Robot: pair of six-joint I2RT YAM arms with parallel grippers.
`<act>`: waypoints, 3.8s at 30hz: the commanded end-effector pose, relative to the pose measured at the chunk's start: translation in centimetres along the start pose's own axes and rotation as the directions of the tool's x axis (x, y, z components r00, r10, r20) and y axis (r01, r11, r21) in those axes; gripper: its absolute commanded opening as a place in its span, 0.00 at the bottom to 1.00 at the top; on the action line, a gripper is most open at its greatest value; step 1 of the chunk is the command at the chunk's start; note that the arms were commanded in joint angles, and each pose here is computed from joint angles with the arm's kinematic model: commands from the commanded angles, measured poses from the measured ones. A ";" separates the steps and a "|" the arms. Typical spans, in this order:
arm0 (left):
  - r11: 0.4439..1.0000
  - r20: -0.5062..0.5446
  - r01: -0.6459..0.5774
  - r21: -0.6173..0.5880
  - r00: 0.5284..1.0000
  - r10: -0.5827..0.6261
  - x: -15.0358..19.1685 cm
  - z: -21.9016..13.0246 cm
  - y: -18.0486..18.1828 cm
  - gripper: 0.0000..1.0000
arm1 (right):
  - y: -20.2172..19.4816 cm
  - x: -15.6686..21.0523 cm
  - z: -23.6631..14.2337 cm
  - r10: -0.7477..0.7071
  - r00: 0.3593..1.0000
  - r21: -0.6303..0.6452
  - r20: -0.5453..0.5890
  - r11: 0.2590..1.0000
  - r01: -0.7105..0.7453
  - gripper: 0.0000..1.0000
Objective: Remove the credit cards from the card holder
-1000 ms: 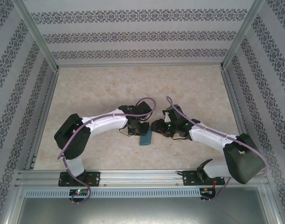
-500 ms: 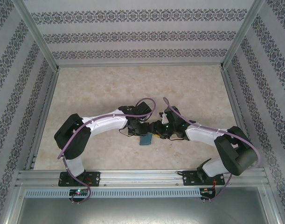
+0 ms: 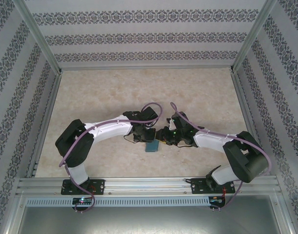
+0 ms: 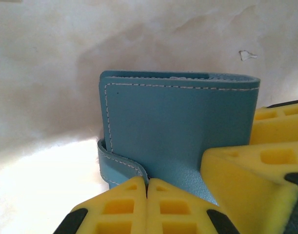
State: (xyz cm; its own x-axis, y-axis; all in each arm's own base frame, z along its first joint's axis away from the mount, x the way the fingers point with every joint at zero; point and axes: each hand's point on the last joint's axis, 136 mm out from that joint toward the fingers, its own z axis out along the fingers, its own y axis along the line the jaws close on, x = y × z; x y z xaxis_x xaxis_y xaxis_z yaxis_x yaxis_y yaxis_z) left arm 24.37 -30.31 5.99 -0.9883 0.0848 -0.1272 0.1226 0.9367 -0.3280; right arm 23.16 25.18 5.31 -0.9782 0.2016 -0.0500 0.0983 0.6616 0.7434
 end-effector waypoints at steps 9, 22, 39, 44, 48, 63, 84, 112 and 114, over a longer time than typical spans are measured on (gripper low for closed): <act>0.997 0.041 0.041 -0.060 0.998 -0.039 0.2 -1.8 3.1 0.02 | -2.7 0.0 -0.3 0.006 1.000 0.128 -0.017 0.992 -0.004 0.28; 0.988 0.037 0.138 0.073 0.989 -0.141 1.0 -0.8 4.5 0.03 | -4.8 -0.3 -2.5 -0.030 0.999 0.419 -0.024 0.907 0.038 0.49; 0.958 0.008 0.206 0.198 0.977 -0.212 2.5 0.6 6.3 0.03 | -0.3 -1.2 -0.5 -0.191 0.976 0.634 -0.105 0.744 0.213 0.82; 0.957 0.006 0.211 0.201 0.976 -0.217 2.9 0.7 6.6 0.03 | 0.7 -1.8 0.9 -0.208 0.970 0.660 -0.122 0.713 0.236 0.93; 0.956 0.004 0.214 0.200 0.976 -0.219 3.1 0.7 6.8 0.03 | 0.7 -2.2 1.5 -0.210 0.968 0.691 -0.134 0.681 0.243 0.94; 0.953 -0.004 0.224 0.204 0.974 -0.228 3.3 1.0 6.8 0.03 | -0.1 -2.2 3.3 -0.197 0.961 0.711 -0.195 0.647 0.277 0.94; 0.952 -0.014 0.235 0.196 0.971 -0.237 3.5 1.3 7.0 0.03 | -0.3 -2.6 1.9 -0.213 0.959 0.744 -0.187 0.607 0.280 0.90; 0.950 -0.020 0.243 0.194 0.970 -0.244 3.6 1.4 7.1 0.03 | -0.9 -2.3 3.6 -0.190 0.961 0.729 -0.199 0.626 0.275 0.91; 0.950 -0.020 0.244 0.192 0.969 -0.245 3.7 1.5 7.2 0.03 | -0.8 -2.4 3.3 -0.197 0.961 0.733 -0.194 0.621 0.276 0.90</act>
State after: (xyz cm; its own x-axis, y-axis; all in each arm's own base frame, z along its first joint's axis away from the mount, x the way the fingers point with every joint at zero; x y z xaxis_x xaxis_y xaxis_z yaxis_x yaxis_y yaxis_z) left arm 22.06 -24.16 2.43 -0.9909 -0.1262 -0.0458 -0.0835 0.8466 -0.5256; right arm 26.20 26.84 2.54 -0.9964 -0.0604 -0.0587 -0.0605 0.9982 -0.0010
